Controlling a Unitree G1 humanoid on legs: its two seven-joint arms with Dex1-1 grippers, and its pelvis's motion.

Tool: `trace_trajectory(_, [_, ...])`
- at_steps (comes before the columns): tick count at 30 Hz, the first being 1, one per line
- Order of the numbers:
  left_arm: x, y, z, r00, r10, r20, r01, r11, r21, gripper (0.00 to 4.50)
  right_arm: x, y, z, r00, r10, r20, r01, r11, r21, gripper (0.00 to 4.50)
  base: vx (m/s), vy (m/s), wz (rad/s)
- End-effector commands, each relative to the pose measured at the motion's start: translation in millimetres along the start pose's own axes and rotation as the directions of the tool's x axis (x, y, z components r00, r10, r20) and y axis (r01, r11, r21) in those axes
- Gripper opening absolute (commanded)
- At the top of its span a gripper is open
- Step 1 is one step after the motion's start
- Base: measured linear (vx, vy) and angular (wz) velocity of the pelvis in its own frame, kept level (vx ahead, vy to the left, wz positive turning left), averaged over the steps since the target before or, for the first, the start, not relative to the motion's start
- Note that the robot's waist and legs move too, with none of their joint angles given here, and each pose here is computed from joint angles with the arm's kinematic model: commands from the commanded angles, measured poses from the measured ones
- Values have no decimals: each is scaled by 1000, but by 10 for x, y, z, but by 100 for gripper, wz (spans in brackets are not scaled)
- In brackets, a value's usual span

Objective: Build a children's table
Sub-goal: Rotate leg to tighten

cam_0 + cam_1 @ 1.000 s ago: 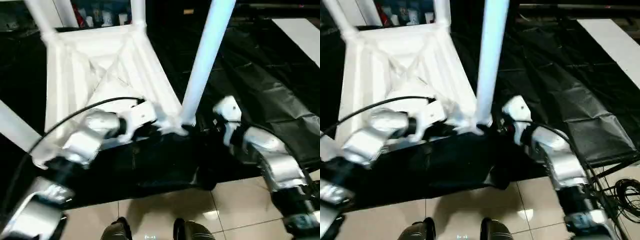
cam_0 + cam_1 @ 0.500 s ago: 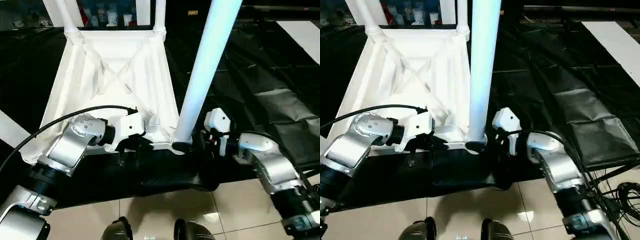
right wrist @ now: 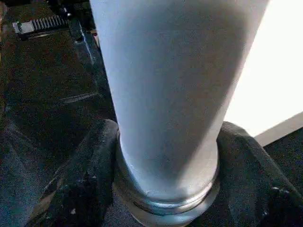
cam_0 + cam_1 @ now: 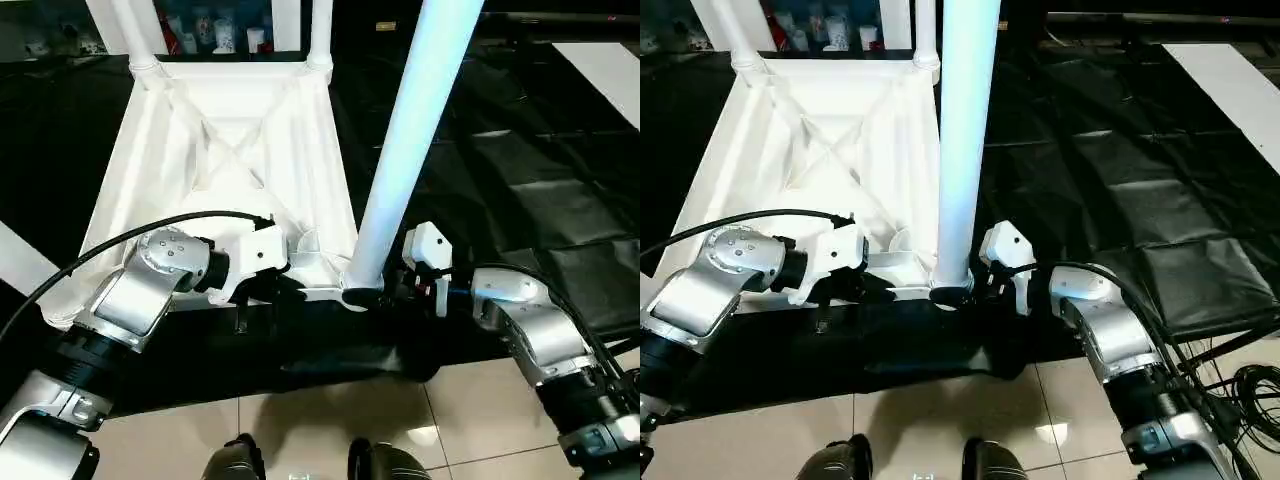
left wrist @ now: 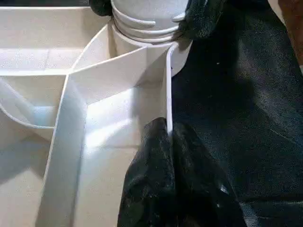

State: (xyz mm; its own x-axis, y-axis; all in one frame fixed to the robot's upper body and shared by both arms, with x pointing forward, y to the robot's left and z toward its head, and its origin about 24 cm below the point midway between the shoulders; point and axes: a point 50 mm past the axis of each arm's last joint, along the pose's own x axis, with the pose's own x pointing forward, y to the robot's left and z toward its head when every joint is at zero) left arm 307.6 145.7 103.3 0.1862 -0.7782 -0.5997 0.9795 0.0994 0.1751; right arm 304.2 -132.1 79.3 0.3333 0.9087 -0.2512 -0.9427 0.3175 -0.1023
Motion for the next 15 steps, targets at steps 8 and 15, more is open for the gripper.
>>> trace_trajectory(8, [138,-50,-24,999,-32,10,32,999,-41,0,29,-13,-43,997,-69,32,66,995,77,267,0,0,0])
trace_trajectory(15, [352,104,33,994,106,30,-101,987,-123,0,123,-131,-159,926,-376,29,363,910,200,266,0,0,0])
